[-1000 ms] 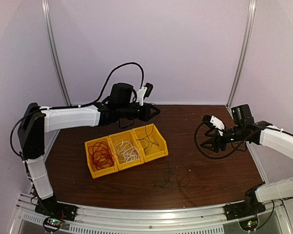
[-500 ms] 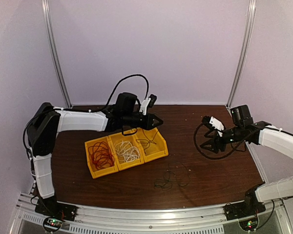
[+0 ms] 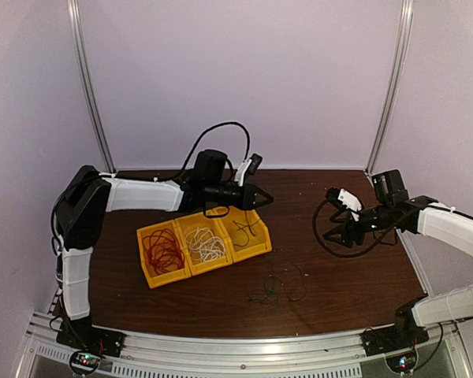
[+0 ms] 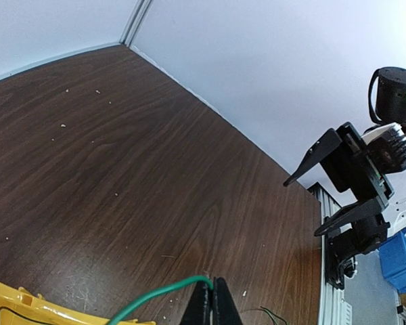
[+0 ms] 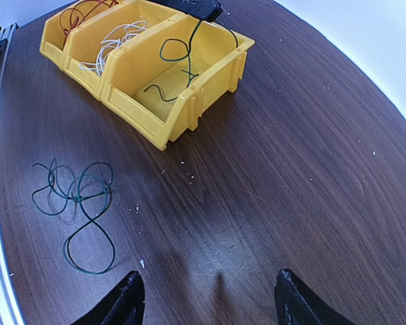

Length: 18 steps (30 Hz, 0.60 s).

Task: Untangle the cables
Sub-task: Place the untangled cable in the bin.

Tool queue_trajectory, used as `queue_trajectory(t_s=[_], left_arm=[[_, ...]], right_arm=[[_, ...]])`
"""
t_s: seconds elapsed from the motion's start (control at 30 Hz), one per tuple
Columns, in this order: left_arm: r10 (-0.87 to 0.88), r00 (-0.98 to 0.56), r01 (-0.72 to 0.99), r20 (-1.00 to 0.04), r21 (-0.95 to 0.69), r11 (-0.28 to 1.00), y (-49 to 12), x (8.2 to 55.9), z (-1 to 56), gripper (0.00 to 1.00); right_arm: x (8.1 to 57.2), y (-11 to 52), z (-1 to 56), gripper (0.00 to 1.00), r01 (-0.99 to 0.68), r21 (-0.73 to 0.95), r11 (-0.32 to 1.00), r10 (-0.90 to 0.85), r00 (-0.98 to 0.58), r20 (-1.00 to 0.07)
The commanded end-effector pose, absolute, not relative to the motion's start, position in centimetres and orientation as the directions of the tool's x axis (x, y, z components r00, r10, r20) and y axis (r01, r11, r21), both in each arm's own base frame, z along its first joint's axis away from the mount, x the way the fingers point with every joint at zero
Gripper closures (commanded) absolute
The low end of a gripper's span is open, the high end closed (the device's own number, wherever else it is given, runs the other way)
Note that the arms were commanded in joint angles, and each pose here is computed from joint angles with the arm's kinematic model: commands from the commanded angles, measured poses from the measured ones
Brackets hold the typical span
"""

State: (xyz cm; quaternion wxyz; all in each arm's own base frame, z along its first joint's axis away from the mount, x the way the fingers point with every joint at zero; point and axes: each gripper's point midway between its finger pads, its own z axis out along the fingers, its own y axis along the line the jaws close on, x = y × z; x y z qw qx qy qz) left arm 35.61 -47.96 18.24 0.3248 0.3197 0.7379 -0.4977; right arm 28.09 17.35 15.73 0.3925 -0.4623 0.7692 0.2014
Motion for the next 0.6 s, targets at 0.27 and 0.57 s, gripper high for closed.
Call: queue_trajectory(t_s=[0.27,0.57], left_arm=[[0.206,-0.549,0.830,-0.810,-0.500,0.247,-47.5,34.6,18.8,1.00],[0.349,-0.561,0.820,-0.751,-0.446,0.359,-43.9,32.7,15.4,1.00]], right_arm=[[28.2,17.0,15.5,0.34,-0.866,-0.066,0.495,-0.563,-0.262,-0.784],[28.2,17.1,15.2,0.34,-0.871,-0.058,0.487,-0.569,-0.266,-0.778]])
